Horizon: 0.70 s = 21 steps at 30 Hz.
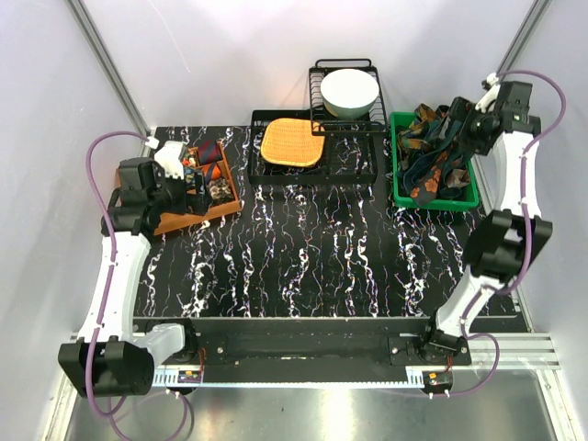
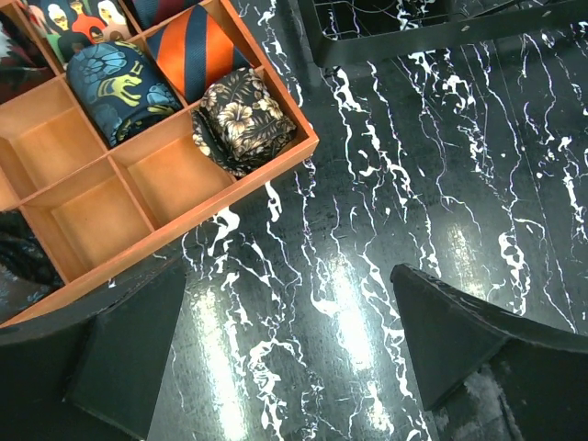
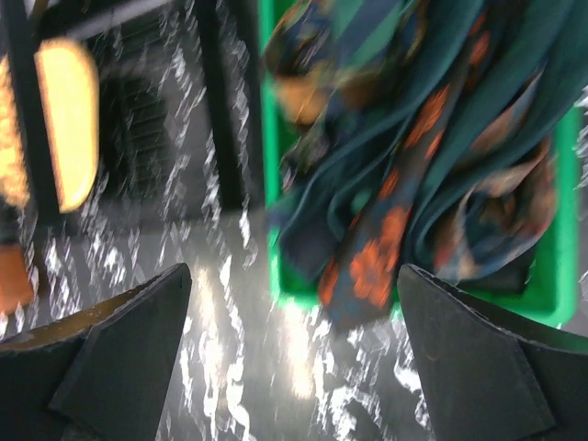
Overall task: Roll the ties
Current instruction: Pick up the tie from the bin.
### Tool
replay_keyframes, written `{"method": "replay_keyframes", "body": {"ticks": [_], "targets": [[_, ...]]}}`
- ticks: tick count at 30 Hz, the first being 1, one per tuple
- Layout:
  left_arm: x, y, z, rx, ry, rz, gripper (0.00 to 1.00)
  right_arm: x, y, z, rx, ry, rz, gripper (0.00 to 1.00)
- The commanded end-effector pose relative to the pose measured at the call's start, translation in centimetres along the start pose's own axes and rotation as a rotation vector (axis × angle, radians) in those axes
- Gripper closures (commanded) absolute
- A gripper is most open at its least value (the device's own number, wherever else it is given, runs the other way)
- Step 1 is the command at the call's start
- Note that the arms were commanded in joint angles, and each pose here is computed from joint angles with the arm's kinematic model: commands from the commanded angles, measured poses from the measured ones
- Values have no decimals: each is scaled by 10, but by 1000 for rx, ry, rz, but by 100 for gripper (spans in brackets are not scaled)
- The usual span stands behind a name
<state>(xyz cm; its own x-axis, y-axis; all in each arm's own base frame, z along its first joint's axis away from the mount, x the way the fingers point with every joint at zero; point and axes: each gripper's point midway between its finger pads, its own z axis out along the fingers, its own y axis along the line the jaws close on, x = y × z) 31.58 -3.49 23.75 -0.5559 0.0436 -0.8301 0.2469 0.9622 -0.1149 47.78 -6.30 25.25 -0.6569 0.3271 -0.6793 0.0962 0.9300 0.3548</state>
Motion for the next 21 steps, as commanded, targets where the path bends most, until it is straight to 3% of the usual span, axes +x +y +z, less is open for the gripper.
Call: {"method": "replay_keyframes", "body": {"ticks": [1,10,17,21], "targets": [[-31,-6,0,38,-97,12,1,-48,-12,11,65,-111,34,0],[-32,-2,9,31,-93,0,1,-69,-47,69,147,-141,104,0],[-31,3,16,17,-82,-10,1,-68,-78,100,184,-147,149,21],[-28,5,20,14,-77,-15,1,-67,-90,117,195,-153,167,24]]}}
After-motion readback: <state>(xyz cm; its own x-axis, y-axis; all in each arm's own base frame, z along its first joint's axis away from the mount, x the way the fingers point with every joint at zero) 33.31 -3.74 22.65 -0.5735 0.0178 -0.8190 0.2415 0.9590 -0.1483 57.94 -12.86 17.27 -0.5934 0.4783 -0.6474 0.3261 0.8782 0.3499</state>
